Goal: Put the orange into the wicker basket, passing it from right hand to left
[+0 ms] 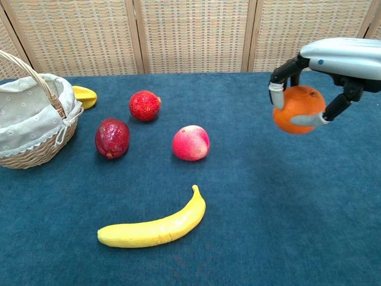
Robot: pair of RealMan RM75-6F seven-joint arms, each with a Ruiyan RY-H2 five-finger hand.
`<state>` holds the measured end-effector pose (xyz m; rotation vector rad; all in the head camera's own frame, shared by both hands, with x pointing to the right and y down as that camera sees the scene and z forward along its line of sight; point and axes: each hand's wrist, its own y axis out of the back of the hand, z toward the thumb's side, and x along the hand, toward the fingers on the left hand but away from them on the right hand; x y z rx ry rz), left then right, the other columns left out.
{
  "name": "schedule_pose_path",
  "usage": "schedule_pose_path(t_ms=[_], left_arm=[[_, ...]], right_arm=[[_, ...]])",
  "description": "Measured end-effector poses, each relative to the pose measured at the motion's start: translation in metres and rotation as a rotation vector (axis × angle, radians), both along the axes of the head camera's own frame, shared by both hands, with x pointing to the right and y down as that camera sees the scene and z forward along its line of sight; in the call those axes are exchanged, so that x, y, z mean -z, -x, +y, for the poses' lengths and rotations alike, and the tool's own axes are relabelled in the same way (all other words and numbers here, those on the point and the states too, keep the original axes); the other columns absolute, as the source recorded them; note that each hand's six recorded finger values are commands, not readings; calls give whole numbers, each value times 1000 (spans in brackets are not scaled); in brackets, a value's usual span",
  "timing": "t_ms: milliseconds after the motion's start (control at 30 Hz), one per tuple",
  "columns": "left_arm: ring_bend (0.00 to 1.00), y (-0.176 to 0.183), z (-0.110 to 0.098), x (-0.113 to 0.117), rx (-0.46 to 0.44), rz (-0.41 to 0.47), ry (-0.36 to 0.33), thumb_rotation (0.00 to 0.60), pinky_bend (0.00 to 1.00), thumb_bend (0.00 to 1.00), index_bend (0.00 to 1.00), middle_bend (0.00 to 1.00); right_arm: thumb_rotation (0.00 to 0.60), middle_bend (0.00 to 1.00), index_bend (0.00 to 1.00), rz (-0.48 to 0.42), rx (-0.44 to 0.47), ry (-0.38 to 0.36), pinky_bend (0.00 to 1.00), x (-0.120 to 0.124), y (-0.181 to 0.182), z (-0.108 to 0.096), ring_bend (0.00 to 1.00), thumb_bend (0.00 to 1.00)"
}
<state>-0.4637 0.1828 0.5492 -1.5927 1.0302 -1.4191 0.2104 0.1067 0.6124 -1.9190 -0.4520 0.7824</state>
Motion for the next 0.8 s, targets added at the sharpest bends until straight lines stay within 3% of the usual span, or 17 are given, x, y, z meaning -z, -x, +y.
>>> schedule_pose_path(t_ms=[267, 500, 800], left_arm=[[0, 2, -1, -2, 3, 5, 11, 600, 0, 0, 0, 0], [0, 6, -5, -9, 16, 1, 31, 600, 0, 0, 0, 0], [0, 6, -5, -11, 14, 5, 41, 600, 0, 0, 0, 0]], right_arm=[[600, 536, 495, -66, 167, -5, 607, 4, 90, 2, 401, 455], [600, 536, 495, -102, 320, 11, 607, -10, 179, 30, 401, 455], [600, 536, 495, -37, 360, 31, 607, -42, 192, 46, 402, 455]])
